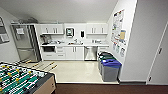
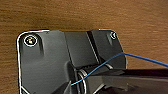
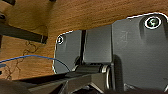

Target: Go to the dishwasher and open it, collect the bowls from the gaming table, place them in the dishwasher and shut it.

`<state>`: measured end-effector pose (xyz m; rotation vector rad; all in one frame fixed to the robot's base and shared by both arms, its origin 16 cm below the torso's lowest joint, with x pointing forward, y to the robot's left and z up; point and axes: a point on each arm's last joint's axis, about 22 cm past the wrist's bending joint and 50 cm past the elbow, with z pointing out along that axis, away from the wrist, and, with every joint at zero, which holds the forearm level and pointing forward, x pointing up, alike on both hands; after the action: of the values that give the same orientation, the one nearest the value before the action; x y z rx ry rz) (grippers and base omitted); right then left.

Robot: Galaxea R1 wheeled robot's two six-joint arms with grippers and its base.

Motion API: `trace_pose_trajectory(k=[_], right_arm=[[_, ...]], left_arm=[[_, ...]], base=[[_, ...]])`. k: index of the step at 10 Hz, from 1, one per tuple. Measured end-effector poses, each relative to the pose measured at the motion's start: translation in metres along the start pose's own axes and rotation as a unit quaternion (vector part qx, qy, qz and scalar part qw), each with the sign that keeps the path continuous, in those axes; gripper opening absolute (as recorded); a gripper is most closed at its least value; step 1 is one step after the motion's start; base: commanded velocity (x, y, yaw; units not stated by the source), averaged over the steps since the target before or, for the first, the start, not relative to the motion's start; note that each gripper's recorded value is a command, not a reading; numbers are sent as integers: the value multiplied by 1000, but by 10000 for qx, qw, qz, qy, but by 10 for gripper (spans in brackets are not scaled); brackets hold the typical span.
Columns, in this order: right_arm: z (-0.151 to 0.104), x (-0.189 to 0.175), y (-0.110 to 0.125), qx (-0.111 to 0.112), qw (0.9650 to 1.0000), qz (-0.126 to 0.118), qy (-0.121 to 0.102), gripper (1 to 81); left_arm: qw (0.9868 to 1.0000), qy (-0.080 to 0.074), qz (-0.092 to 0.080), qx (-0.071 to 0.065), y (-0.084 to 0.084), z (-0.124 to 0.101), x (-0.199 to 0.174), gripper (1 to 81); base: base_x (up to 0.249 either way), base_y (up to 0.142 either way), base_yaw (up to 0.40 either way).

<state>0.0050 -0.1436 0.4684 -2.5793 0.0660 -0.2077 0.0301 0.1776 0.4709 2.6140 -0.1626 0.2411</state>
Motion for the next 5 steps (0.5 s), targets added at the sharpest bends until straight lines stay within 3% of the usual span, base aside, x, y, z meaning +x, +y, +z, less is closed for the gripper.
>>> trace_pose_trajectory(k=[5], right_arm=[[0, 0, 1, -5, 10000, -4, 0, 811]], left_arm=[[10000, 2, -2, -26, 4, 2, 0, 811]], base=[[194, 0, 0]])
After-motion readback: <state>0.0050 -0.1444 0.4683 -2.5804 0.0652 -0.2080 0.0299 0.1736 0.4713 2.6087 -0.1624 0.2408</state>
